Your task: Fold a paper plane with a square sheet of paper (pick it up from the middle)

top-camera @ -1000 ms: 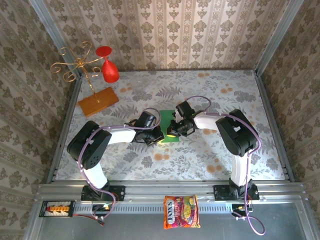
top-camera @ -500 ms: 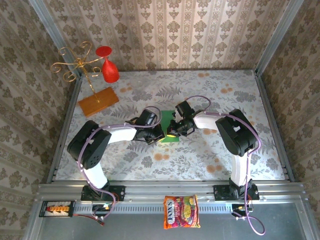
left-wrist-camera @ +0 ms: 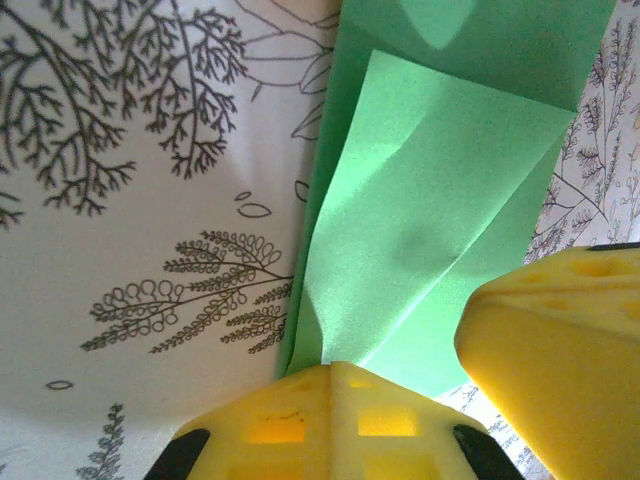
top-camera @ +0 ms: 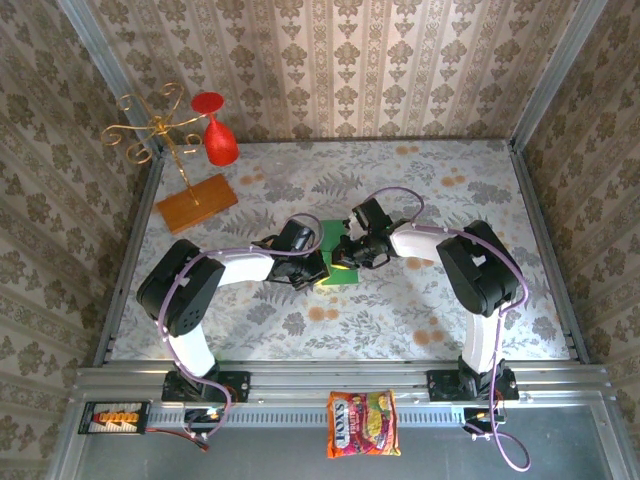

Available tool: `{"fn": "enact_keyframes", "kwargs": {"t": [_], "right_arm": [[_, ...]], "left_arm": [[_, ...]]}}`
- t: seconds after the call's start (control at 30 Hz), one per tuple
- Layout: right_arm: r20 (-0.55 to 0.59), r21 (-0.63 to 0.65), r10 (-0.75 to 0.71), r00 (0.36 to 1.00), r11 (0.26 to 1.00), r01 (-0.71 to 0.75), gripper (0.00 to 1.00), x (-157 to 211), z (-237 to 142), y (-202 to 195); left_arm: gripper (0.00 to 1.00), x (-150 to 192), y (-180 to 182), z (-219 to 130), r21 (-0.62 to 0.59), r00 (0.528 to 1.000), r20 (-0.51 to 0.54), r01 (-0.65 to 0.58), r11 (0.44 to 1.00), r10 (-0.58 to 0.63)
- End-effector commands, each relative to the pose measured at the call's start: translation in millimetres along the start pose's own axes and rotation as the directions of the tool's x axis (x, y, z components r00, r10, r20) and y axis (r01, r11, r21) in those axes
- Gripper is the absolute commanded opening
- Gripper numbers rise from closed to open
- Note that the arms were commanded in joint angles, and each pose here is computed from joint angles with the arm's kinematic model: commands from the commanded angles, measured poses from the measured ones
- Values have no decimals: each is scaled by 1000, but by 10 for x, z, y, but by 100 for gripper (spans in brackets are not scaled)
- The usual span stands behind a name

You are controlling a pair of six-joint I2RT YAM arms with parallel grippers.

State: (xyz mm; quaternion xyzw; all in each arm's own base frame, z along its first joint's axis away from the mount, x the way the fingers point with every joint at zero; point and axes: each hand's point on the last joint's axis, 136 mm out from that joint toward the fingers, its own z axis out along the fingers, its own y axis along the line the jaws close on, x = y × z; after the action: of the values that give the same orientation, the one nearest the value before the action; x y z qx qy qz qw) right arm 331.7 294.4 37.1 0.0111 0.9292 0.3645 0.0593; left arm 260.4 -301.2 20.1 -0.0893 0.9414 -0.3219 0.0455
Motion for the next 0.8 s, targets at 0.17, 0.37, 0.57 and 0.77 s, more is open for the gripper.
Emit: {"fn": "enact_keyframes", "kwargs": {"t": [0.17,0.37,0.57,0.77], "right_arm": [[-30,26,9,1000,1000,-8,3,45,138,-112],[-39,87,18,999,996,-15,3,54,211,-289],[10,106,40,999,994,-41,2,-116,126,-459],[77,100,83,994,991,-90,2,-413,-25,-648]], "left_arm": [[0,177,307,83,-121,998,-61,20,992,-27],[0,211,372,68,-141,997,-64,40,989,-50],[0,308,490,42,-195,994,-78,57,979,-74],[0,377,566,55,-226,992,-96,58,972,-81]]}}
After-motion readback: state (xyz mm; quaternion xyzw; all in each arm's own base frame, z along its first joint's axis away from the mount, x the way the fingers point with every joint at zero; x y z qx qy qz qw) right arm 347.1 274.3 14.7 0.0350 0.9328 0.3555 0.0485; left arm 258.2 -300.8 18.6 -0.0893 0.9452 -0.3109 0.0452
